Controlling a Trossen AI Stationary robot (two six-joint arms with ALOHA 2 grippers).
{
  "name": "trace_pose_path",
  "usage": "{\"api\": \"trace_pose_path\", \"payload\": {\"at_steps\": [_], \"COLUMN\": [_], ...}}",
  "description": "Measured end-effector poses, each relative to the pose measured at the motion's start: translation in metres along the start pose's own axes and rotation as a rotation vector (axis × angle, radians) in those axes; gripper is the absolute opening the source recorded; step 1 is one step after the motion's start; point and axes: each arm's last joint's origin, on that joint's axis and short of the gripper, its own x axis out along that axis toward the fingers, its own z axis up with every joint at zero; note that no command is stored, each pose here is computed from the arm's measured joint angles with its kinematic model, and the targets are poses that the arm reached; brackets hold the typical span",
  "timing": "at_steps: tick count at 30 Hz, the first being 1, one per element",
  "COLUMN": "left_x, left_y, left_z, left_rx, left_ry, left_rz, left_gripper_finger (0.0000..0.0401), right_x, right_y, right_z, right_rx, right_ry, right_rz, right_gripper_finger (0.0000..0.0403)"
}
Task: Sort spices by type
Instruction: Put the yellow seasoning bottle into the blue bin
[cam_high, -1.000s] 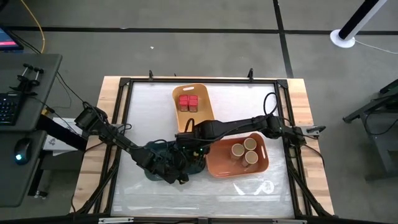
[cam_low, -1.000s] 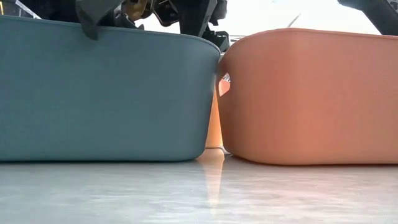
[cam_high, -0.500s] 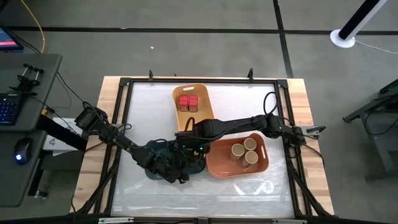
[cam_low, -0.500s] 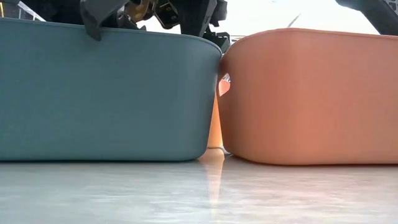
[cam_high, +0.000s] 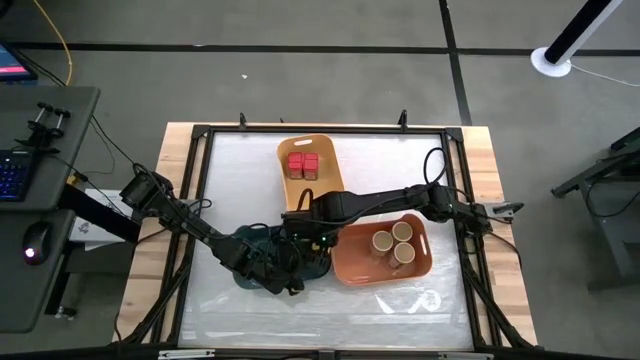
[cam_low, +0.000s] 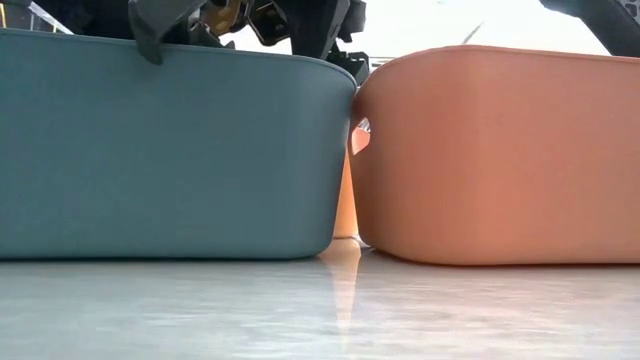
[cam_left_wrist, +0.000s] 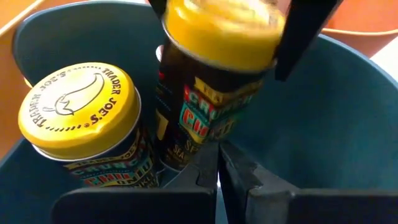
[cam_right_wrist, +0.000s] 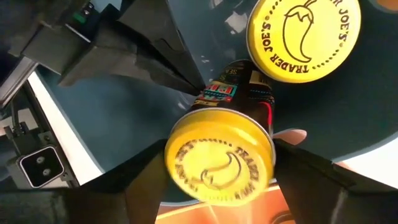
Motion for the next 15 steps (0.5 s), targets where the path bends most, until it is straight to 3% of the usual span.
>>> {"api": "trace_pose_path", "payload": {"at_steps": [10,15], "left_x": [-0.0025,-0.0031], "left_y": [-0.0026,-0.0026], "left_z": [-0.0017,-0.0011], "left_rx": [0.004,-0.002], "left_ry": [0.000,-0.001], "left_rz": [-0.010,-0.012], "left_gripper_finger": [0.0000,0.0000], "right_x": [-0.0056,-0.0090], "right_y": [0.0003,0.0007], "right_z": [-0.0024,-0.0041], "right_rx": [-0.015,-0.046], "right_ry": [0.002,0.010], "right_rz": [0.005,0.023], "right_gripper_finger": [0.0351,0.0363]}}
